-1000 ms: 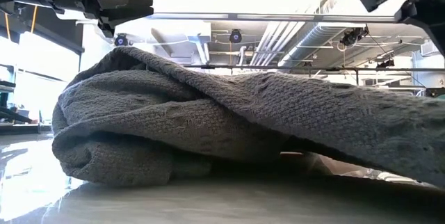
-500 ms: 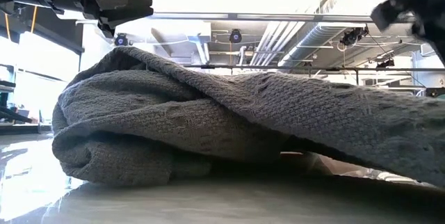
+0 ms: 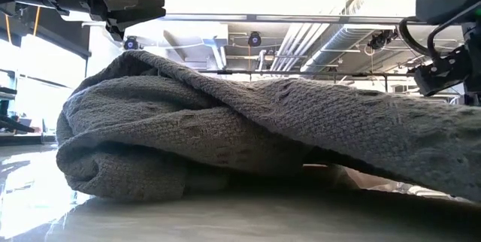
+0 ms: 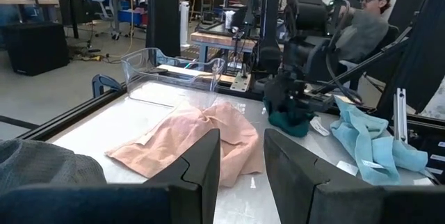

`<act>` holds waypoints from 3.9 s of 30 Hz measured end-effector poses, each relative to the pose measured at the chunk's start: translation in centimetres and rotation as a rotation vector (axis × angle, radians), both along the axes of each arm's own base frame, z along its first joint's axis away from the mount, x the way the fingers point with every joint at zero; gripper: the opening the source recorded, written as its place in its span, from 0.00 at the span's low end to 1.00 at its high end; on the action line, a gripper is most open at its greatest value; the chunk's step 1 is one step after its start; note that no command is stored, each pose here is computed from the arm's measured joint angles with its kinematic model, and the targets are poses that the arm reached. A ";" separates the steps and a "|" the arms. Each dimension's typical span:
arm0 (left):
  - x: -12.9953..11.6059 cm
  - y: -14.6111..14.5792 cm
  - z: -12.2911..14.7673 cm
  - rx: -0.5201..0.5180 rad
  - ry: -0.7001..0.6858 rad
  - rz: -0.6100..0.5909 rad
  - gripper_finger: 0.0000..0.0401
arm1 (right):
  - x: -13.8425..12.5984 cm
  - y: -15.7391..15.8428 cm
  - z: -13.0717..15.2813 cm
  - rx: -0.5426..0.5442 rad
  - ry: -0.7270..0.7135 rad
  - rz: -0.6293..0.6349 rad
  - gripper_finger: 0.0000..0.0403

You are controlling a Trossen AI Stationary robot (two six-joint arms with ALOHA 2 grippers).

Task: Sort towels by color in basket
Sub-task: Put the dark green towel into the right transparent bin

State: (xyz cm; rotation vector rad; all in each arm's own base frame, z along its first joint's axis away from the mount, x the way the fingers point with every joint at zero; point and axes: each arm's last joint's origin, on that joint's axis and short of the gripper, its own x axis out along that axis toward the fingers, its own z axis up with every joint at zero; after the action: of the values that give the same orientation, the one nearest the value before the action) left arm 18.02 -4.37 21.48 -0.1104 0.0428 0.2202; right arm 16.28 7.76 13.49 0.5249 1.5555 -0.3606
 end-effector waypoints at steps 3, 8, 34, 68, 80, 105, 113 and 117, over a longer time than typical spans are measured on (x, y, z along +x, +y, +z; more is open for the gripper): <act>0.0 0.0 0.0 0.000 0.000 0.000 0.25 | -0.1 0.0 -0.6 -0.006 0.006 0.001 0.27; 0.0 0.0 0.0 0.000 -0.001 0.000 0.25 | 0.0 0.0 -0.5 0.000 -0.017 0.028 0.05; 0.0 0.0 0.1 -0.003 -0.008 0.001 0.25 | 1.5 -0.6 12.5 -0.262 -0.628 0.156 0.01; 0.1 0.2 0.6 0.010 -0.053 0.023 0.25 | -3.0 -15.3 16.9 -0.889 -0.655 -0.470 0.02; 0.1 0.2 0.6 0.021 -0.049 0.021 0.25 | -5.0 -22.7 13.2 -0.613 -0.521 -0.783 0.02; 0.1 0.2 0.5 0.017 -0.041 0.008 0.25 | -4.2 -28.4 6.0 -0.358 -0.262 -0.972 0.36; 0.1 0.2 0.5 0.017 -0.043 0.008 0.25 | -4.8 -28.4 7.4 -0.363 -0.364 -1.012 0.48; 0.1 0.2 0.5 0.017 -0.043 0.008 0.25 | -5.0 -27.9 8.2 -0.365 -0.400 -1.016 0.46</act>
State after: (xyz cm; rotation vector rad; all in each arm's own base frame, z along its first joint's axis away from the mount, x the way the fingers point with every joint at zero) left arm 18.08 -4.21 21.98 -0.0988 -0.0028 0.2261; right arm 11.29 -20.17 21.69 1.0016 0.7092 -1.2014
